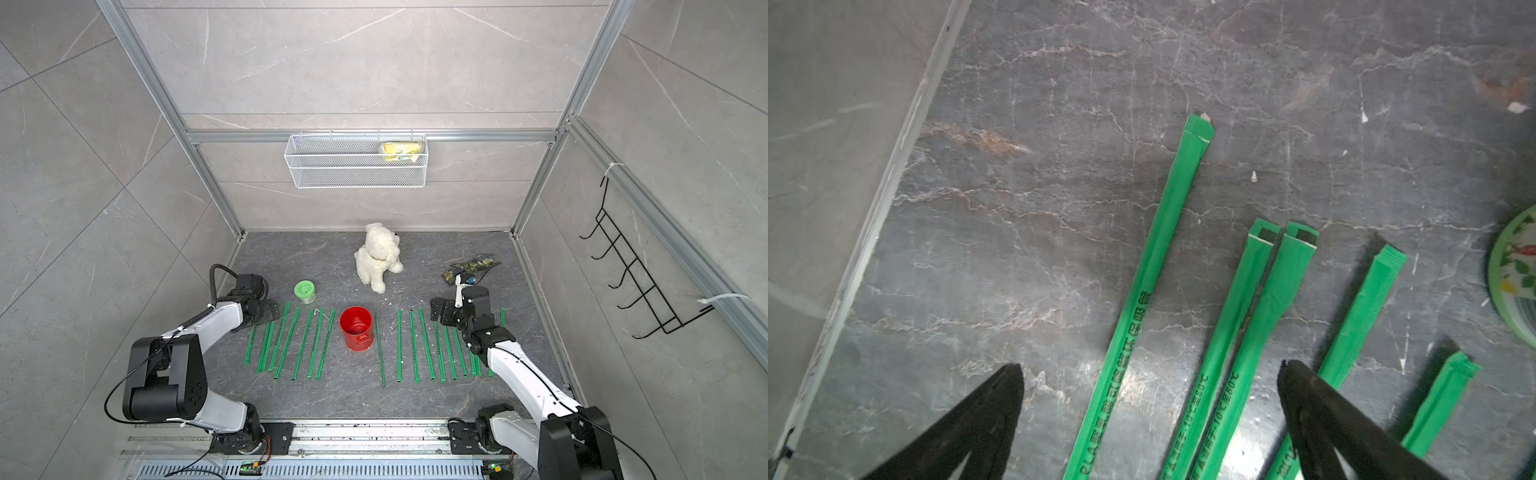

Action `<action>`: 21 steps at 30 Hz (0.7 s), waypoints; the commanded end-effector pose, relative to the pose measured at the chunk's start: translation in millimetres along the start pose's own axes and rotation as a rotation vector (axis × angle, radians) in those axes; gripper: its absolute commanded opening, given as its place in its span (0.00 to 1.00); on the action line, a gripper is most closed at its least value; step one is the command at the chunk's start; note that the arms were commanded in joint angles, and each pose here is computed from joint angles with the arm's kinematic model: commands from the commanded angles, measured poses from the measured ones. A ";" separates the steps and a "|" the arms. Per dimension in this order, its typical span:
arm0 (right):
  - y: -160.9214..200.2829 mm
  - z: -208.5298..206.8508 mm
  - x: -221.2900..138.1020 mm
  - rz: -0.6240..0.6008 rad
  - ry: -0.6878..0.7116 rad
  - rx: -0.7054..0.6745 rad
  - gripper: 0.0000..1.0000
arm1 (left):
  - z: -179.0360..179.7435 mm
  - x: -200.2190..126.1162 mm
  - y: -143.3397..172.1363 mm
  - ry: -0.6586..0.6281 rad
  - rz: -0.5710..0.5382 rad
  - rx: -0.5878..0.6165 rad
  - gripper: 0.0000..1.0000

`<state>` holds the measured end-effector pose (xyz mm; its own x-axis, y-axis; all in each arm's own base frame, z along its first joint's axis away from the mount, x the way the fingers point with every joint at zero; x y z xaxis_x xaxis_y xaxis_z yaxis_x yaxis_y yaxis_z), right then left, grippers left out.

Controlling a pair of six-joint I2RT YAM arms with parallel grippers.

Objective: Take the straws out of the storage container
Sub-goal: Reset both arms

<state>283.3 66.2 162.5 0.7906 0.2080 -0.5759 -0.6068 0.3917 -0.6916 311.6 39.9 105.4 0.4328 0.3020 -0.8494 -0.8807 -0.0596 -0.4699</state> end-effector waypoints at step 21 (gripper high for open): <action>-5.1 -26.2 20.1 -0.103 0.207 -0.231 0.99 | -11.6 0.3 -42.2 0.099 -0.509 0.070 1.00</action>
<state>310.1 49.7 154.0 0.8361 0.0151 -0.5484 -0.5382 0.2158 -0.8147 345.5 31.8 105.4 0.7497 0.2209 -0.6239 -0.6529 0.0930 -0.7517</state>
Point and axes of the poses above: each gripper's point midway between its finger pads, its own x axis out along the fingers, its own z axis along the line the jaws close on, y = z × x, the point moved 6 cm from there along -x, back along the fingers, and after that the axes turned 13 degrees about x, right-handed, at the moved point
